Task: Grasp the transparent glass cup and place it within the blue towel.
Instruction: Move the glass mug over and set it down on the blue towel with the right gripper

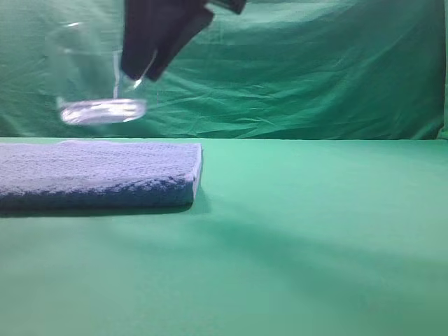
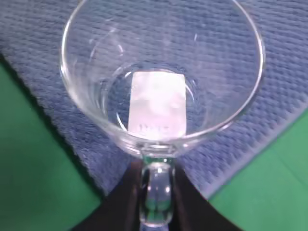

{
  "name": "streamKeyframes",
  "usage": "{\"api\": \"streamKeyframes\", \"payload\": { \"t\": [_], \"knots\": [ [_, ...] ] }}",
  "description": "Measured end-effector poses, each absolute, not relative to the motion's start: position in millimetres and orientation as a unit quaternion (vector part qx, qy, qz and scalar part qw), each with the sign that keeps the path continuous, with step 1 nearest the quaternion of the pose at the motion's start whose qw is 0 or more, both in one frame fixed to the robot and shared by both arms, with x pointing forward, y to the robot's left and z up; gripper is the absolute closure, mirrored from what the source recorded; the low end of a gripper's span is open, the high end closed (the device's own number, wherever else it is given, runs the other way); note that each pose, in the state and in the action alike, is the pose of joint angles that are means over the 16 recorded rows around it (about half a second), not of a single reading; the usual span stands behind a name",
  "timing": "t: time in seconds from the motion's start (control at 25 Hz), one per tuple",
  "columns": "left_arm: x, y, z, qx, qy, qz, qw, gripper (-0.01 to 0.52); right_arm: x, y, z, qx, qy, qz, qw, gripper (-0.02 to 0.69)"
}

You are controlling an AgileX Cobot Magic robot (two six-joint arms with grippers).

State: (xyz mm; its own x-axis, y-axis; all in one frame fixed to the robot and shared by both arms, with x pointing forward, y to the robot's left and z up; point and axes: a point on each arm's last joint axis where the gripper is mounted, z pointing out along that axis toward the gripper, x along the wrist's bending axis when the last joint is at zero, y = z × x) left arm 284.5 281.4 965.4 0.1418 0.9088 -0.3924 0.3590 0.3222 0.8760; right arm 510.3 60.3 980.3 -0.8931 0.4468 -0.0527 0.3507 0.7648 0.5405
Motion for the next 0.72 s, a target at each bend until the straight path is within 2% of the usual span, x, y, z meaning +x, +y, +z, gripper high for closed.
{"api": "streamKeyframes", "payload": {
  "t": [0.2,0.32,0.52,0.72],
  "knots": [
    [284.5,281.4,965.4,0.524,0.604,0.253,0.544,0.514,517.5,80.5,962.3,0.203,0.935,0.275,0.092,0.548],
    [284.5,281.4,965.4,0.524,0.604,0.253,0.544,0.514,521.8,87.1,955.2,0.202,0.934,0.28,0.095,0.522],
    [284.5,281.4,965.4,0.524,0.604,0.253,0.544,0.514,525.4,90.9,952.0,0.198,0.932,0.284,0.101,0.392],
    [284.5,281.4,965.4,0.524,0.604,0.253,0.544,0.514,524.9,87.2,972.5,0.193,0.93,0.293,0.113,0.24]
  ]
}}
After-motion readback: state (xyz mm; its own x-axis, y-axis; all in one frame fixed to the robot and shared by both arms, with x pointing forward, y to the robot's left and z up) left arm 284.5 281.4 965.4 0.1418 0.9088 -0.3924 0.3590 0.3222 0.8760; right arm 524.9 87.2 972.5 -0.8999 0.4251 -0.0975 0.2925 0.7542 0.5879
